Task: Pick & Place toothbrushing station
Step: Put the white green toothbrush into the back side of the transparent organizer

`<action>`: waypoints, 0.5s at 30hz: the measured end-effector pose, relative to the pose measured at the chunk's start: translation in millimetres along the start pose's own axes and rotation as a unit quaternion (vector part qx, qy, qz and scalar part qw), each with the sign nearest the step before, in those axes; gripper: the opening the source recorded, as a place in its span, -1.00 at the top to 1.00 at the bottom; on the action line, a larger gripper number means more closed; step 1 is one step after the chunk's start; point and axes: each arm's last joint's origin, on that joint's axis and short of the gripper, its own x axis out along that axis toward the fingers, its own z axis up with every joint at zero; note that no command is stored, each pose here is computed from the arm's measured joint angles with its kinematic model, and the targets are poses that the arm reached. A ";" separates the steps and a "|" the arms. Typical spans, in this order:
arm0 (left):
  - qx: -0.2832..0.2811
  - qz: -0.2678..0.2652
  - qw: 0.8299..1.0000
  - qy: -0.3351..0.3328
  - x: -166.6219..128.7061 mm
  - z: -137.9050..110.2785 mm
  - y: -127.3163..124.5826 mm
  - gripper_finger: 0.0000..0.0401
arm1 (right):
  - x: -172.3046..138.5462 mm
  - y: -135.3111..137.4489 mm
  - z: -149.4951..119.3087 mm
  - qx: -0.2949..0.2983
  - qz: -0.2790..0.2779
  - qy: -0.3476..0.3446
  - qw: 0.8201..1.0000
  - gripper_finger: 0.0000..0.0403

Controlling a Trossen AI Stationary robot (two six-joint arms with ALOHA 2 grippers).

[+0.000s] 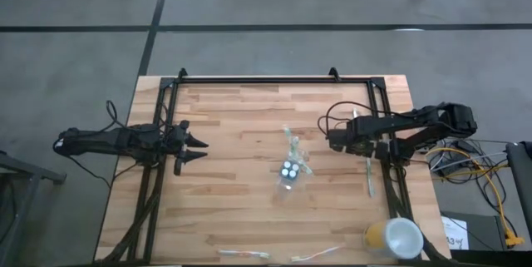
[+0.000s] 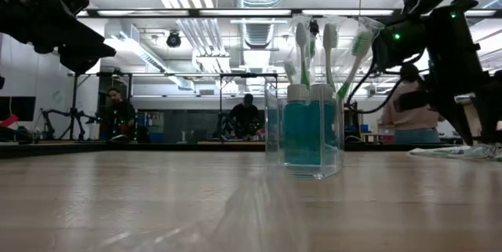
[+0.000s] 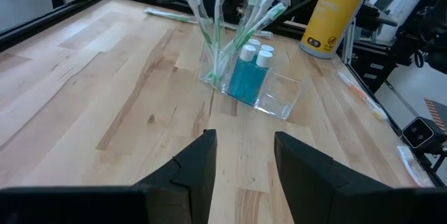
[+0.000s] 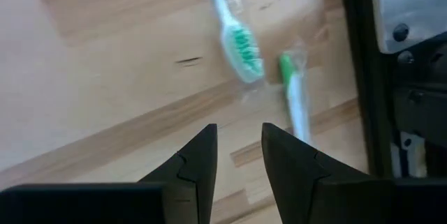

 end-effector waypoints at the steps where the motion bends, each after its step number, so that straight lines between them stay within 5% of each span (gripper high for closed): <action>1: 0.000 0.000 1.000 0.000 0.0 0.0 0.0 0.26 | 1.6 -0.9 0.1 0.000 -0.003 -0.001 1.000 0.47; 15: 0.000 -0.002 1.000 0.001 0.0 -0.1 -0.1 0.26 | 7.4 -2.4 1.8 0.013 0.000 -0.028 1.000 0.47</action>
